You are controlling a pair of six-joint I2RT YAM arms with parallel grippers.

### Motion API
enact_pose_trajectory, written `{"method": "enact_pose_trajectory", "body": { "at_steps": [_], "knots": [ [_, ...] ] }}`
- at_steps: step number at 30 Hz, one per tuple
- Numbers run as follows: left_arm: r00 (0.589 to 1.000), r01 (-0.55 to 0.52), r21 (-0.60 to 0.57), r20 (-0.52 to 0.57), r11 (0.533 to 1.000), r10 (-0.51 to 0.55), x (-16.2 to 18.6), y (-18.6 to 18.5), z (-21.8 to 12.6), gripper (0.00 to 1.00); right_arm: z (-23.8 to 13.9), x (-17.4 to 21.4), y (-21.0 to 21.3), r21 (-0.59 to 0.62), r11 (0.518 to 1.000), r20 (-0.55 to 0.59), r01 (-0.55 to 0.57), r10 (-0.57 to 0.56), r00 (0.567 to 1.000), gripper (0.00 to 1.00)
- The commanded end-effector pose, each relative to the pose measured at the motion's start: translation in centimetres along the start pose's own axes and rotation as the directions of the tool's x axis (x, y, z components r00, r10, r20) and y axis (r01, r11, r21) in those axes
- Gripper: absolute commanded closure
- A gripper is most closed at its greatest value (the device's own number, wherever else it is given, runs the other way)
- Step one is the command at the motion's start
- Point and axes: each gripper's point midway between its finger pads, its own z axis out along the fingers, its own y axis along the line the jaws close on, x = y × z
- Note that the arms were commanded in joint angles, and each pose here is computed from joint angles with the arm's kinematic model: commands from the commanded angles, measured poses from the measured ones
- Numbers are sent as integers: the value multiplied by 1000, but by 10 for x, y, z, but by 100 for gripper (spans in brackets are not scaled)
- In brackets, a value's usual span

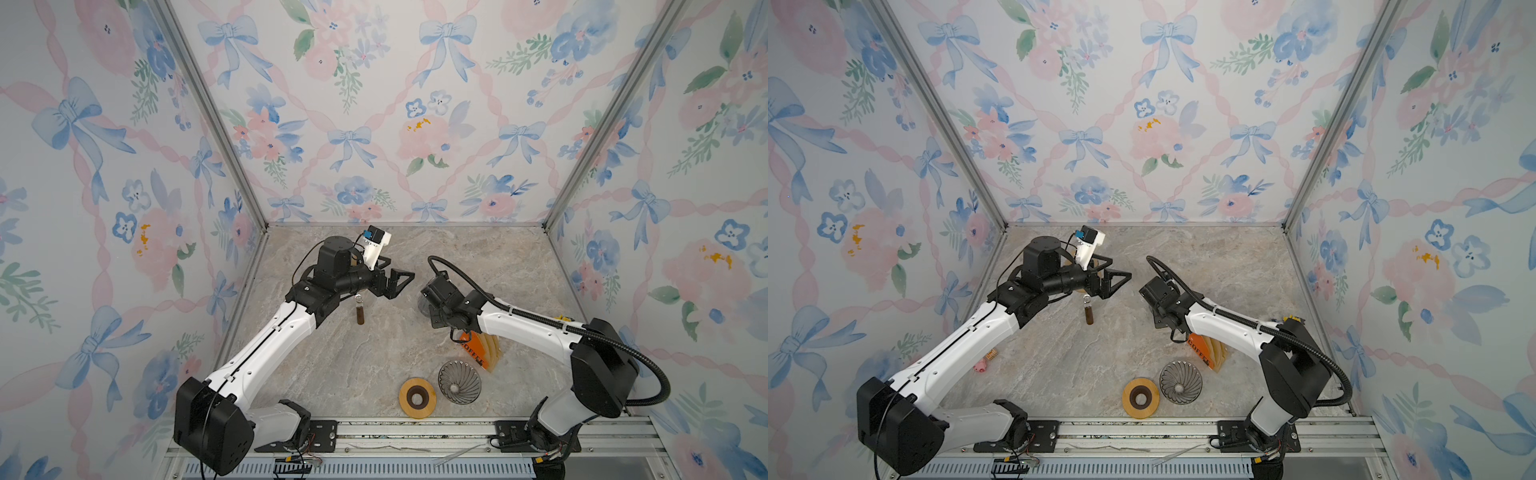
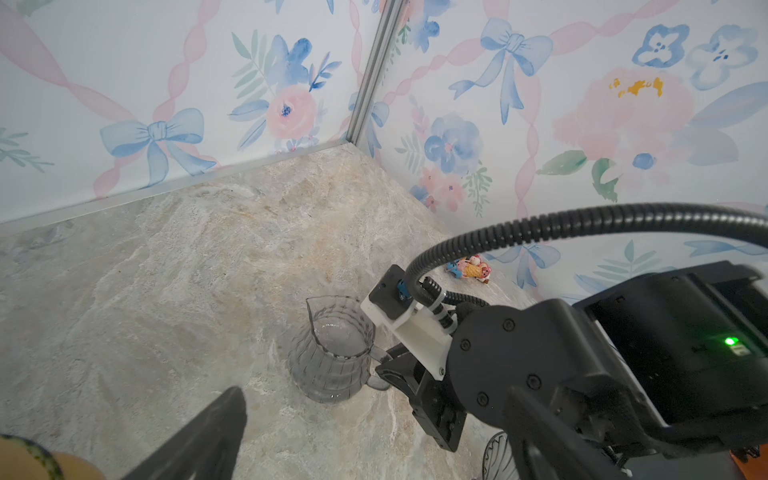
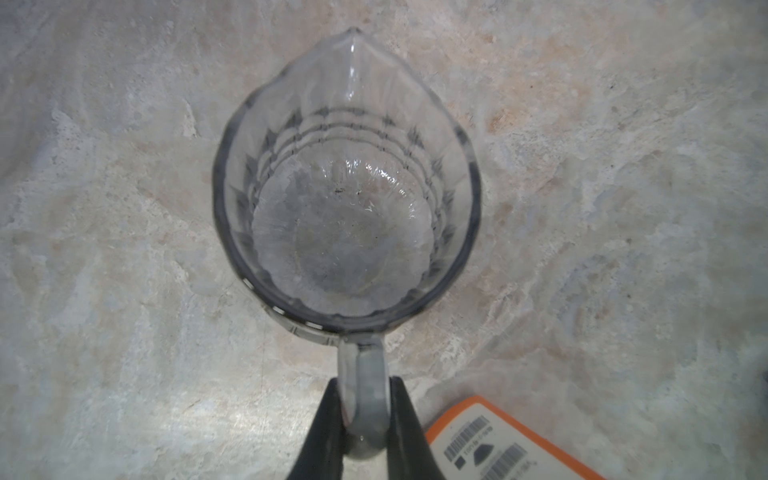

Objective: Place the coffee filter in the dripper

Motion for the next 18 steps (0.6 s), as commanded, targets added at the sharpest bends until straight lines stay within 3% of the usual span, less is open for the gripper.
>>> {"method": "enact_pose_trajectory", "body": {
  "at_steps": [1, 18],
  "knots": [
    [1000, -2, -5, 11, 1000, 2, 0, 0, -6, 2, -10, -3, -3, 17, 999, 49, -41, 40, 998, 86],
    [1000, 1, -14, 21, 1000, -1, -3, 4, -9, 2, -3, 10, 12, 13, 999, 39, -48, 47, 998, 80]
  ]
}}
